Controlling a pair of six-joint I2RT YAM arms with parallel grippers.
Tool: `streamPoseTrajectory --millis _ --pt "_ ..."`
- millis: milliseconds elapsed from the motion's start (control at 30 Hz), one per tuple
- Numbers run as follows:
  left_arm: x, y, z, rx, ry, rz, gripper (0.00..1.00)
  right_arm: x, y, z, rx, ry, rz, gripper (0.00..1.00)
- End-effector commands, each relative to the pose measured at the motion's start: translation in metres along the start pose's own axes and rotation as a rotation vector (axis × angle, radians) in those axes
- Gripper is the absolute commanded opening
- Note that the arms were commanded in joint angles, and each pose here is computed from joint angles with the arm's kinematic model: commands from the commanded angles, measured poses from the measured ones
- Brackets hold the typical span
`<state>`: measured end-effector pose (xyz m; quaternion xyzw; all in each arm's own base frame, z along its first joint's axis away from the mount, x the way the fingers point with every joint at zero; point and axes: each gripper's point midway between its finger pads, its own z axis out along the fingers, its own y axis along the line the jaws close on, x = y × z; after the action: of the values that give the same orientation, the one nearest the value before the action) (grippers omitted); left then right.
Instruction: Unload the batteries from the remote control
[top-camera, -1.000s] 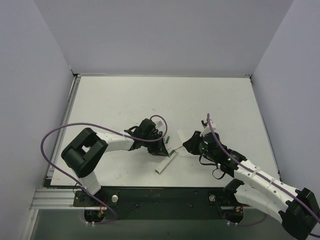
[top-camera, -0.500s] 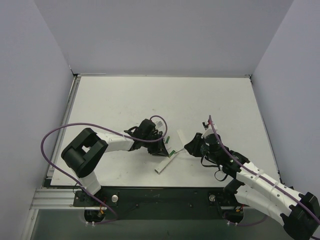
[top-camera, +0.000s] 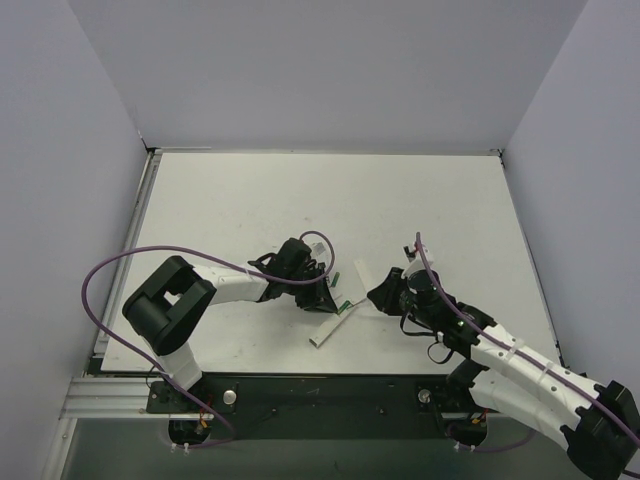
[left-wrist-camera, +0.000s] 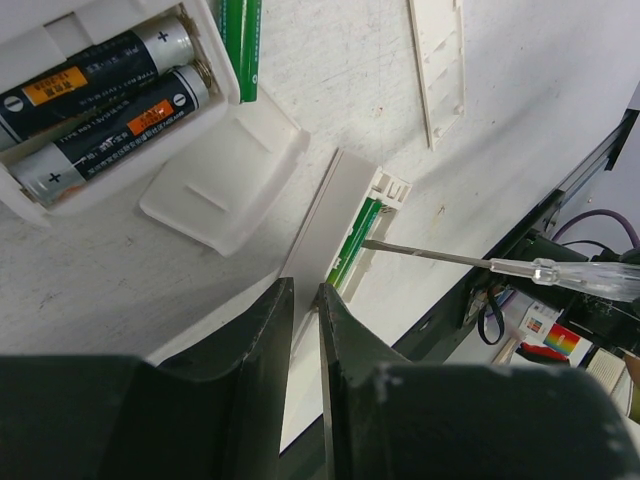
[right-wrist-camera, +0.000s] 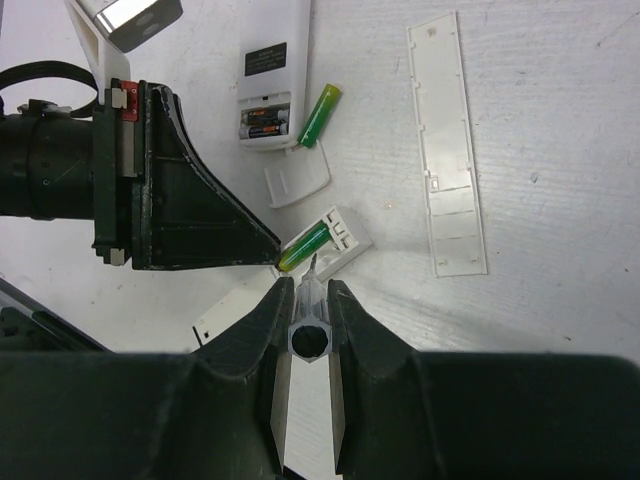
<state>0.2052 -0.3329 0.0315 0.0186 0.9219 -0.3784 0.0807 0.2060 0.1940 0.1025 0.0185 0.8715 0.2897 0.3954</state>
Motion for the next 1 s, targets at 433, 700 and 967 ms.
streamPoseTrajectory --millis 433,700,967 --pt "0.013 0.004 0.004 0.028 0.027 -0.03 0.25 0.003 -0.018 0.009 0.013 -0.129 0.034 0.0" --pt "0.012 0.002 0.004 0.033 0.026 -0.03 0.25 -0.001 -0.002 0.001 -0.048 -0.109 0.012 0.0" --pt "0.013 0.003 0.004 0.027 0.028 -0.028 0.25 -0.007 0.007 -0.005 -0.085 -0.118 -0.018 0.0"
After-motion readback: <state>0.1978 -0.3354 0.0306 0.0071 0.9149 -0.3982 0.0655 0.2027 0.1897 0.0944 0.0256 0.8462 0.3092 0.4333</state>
